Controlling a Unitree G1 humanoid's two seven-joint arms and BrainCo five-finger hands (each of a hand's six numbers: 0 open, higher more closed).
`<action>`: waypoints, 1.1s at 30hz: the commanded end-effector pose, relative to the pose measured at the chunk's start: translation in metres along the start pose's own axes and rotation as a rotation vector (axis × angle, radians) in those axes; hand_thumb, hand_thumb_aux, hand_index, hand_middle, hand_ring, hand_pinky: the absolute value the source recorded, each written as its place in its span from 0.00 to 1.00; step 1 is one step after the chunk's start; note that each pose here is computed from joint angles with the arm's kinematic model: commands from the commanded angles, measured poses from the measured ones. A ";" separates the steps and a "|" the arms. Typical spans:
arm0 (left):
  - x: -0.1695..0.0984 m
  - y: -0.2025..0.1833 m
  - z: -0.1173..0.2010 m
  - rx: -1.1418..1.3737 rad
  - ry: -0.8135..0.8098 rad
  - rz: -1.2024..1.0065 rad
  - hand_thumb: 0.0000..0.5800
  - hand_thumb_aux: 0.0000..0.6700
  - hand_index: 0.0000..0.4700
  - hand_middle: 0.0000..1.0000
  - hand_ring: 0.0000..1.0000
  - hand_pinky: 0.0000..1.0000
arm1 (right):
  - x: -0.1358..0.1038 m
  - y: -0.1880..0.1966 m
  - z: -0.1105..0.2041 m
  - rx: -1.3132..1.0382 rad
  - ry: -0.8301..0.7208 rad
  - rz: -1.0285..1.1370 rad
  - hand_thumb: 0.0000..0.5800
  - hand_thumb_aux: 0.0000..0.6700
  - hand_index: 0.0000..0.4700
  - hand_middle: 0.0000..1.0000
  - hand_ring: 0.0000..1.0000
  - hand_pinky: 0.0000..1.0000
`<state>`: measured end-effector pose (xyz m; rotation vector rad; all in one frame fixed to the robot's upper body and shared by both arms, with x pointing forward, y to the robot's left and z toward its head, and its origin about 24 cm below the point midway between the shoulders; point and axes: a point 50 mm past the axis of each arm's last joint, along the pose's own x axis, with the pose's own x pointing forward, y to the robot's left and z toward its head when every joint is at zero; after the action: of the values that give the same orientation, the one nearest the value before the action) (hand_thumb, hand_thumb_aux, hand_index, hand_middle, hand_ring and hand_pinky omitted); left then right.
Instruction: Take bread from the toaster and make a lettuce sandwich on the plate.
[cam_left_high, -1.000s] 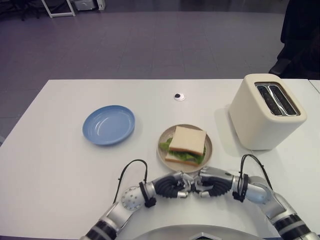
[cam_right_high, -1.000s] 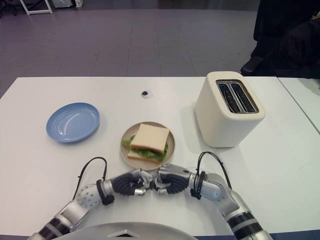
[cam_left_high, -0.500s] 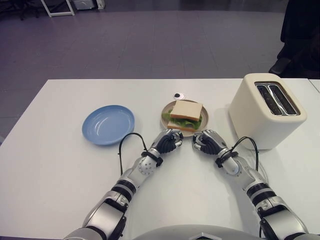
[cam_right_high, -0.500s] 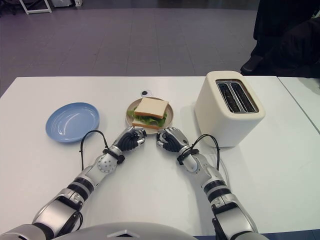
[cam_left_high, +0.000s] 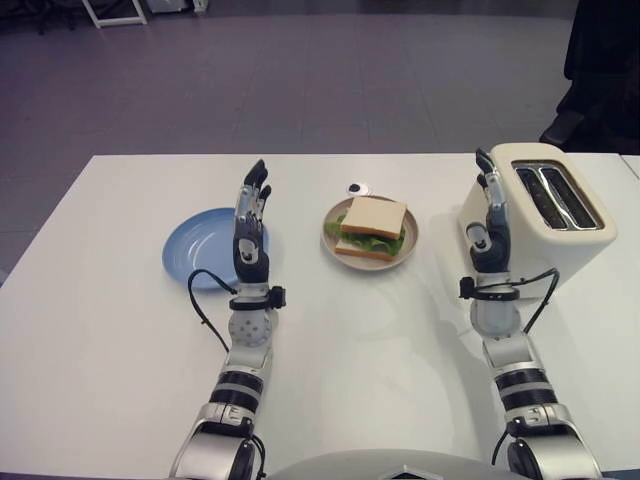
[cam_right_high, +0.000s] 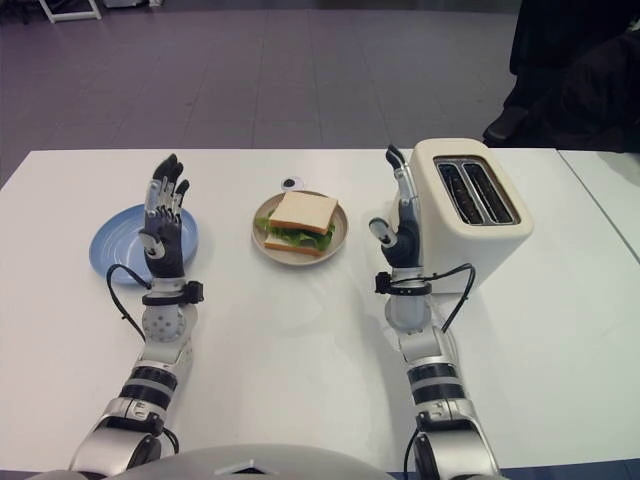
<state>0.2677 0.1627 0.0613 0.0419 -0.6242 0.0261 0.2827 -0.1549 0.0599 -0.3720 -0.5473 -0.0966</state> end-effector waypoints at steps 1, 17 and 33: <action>-0.013 0.008 -0.010 0.050 0.050 0.002 0.00 0.00 0.00 0.00 0.00 0.00 | -0.007 0.011 -0.006 0.020 -0.013 0.001 0.00 0.00 0.00 0.00 0.00 0.00; -0.022 0.003 -0.025 0.083 0.101 0.042 0.00 0.00 0.00 0.00 0.00 0.00 | -0.020 0.023 -0.008 0.010 -0.111 0.011 0.00 0.00 0.00 0.00 0.00 0.00; -0.046 0.015 -0.022 0.154 0.153 0.106 0.00 0.00 0.00 0.00 0.00 0.00 | -0.030 0.031 0.004 0.054 -0.177 0.050 0.00 0.00 0.00 0.00 0.00 0.00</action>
<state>0.2616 0.1750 0.0468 0.1242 -0.6135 0.1818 0.2670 -0.1259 0.0445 -0.3451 -0.7460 -0.0034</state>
